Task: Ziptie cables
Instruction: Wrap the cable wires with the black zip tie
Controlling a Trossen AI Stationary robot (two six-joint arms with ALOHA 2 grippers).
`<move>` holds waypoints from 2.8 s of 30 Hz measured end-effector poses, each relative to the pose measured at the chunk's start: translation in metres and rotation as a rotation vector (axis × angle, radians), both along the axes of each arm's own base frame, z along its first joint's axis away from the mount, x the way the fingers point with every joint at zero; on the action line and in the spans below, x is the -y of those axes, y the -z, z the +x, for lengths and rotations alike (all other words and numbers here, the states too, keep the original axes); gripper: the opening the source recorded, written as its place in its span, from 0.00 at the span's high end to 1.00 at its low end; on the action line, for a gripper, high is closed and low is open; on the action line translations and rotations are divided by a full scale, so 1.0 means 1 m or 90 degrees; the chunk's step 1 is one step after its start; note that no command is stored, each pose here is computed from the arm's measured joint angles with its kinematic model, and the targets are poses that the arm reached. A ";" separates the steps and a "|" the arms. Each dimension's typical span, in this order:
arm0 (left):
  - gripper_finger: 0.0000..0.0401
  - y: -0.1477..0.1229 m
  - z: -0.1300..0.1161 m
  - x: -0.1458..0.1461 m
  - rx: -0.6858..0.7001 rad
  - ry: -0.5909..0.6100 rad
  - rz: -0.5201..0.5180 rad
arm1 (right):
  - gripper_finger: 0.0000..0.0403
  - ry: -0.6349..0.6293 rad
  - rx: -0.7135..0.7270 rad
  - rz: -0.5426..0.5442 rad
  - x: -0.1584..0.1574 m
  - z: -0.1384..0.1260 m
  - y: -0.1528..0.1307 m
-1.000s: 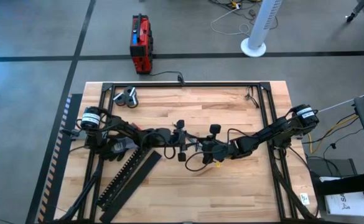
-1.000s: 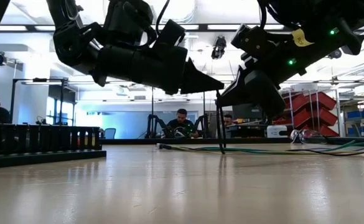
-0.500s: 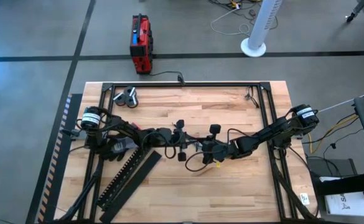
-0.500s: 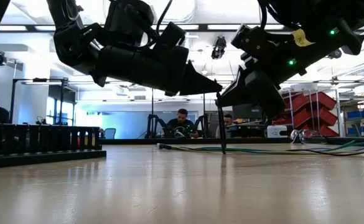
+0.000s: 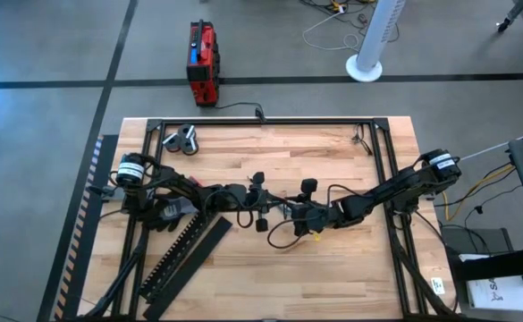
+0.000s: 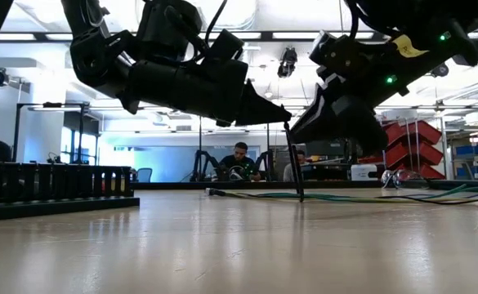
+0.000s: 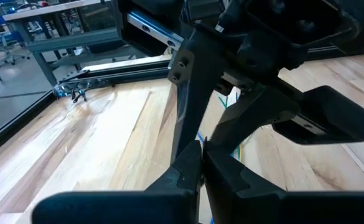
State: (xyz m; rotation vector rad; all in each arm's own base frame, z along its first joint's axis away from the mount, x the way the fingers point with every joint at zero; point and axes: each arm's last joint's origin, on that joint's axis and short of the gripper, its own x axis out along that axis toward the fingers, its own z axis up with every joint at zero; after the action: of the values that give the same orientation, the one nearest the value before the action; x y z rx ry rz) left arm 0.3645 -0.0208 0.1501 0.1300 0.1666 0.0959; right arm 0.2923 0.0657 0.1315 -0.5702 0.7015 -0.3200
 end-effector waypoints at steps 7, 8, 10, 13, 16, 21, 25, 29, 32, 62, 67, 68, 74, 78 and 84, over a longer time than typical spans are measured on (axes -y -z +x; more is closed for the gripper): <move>1.00 0.000 0.000 0.000 0.001 -0.001 -0.002 | 0.67 0.011 0.008 0.048 0.001 -0.008 -0.014; 1.00 0.000 0.000 0.000 0.001 -0.001 -0.002 | 0.66 -0.004 0.012 0.063 0.001 -0.008 -0.016; 1.00 0.000 0.000 0.000 0.002 -0.001 -0.003 | 0.66 -0.036 0.030 0.098 -0.002 -0.005 -0.020; 1.00 0.000 0.000 0.000 0.002 0.001 -0.006 | 0.67 -0.046 0.042 0.119 -0.003 -0.004 -0.020; 1.00 -0.001 0.000 0.000 0.006 0.000 -0.010 | 0.70 -0.026 0.050 0.137 -0.001 -0.002 -0.017; 1.00 -0.001 0.000 0.001 0.012 0.006 -0.011 | 0.76 -0.021 0.059 0.149 0.000 -0.001 -0.016; 1.00 -0.002 0.000 0.001 0.014 0.013 -0.013 | 0.80 -0.029 0.069 0.143 0.000 0.000 -0.019; 1.00 -0.002 0.000 0.001 0.017 0.023 -0.017 | 0.85 -0.028 0.078 0.147 0.001 0.001 -0.021; 1.00 -0.002 0.000 0.002 0.017 0.027 -0.020 | 0.89 -0.029 0.078 0.146 0.001 0.001 -0.021; 1.00 -0.023 0.000 0.004 0.145 0.074 -0.300 | 1.00 0.002 0.004 0.161 0.001 0.003 0.020; 1.00 -0.019 -0.003 0.004 0.099 0.089 -0.211 | 1.00 -0.019 0.015 0.149 -0.002 0.002 0.011; 1.00 -0.018 -0.004 0.004 0.081 0.087 -0.194 | 1.00 -0.025 0.018 0.146 -0.003 0.001 0.008; 1.00 -0.011 -0.005 0.004 0.026 0.084 -0.159 | 1.00 -0.098 0.010 0.081 -0.011 -0.003 -0.007; 0.98 -0.009 -0.005 0.004 0.010 0.105 -0.132 | 1.00 -0.160 -0.017 0.018 -0.018 -0.006 -0.014; 0.93 -0.008 -0.005 0.005 -0.001 0.171 -0.128 | 1.00 -0.221 -0.031 -0.036 -0.027 -0.011 -0.022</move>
State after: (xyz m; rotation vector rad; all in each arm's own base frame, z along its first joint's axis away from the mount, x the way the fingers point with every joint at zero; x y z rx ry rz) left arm 0.3591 -0.0253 0.1581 -0.0495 0.1574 -0.1888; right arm 0.2811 0.0931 0.1539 -0.7434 0.6283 -0.0031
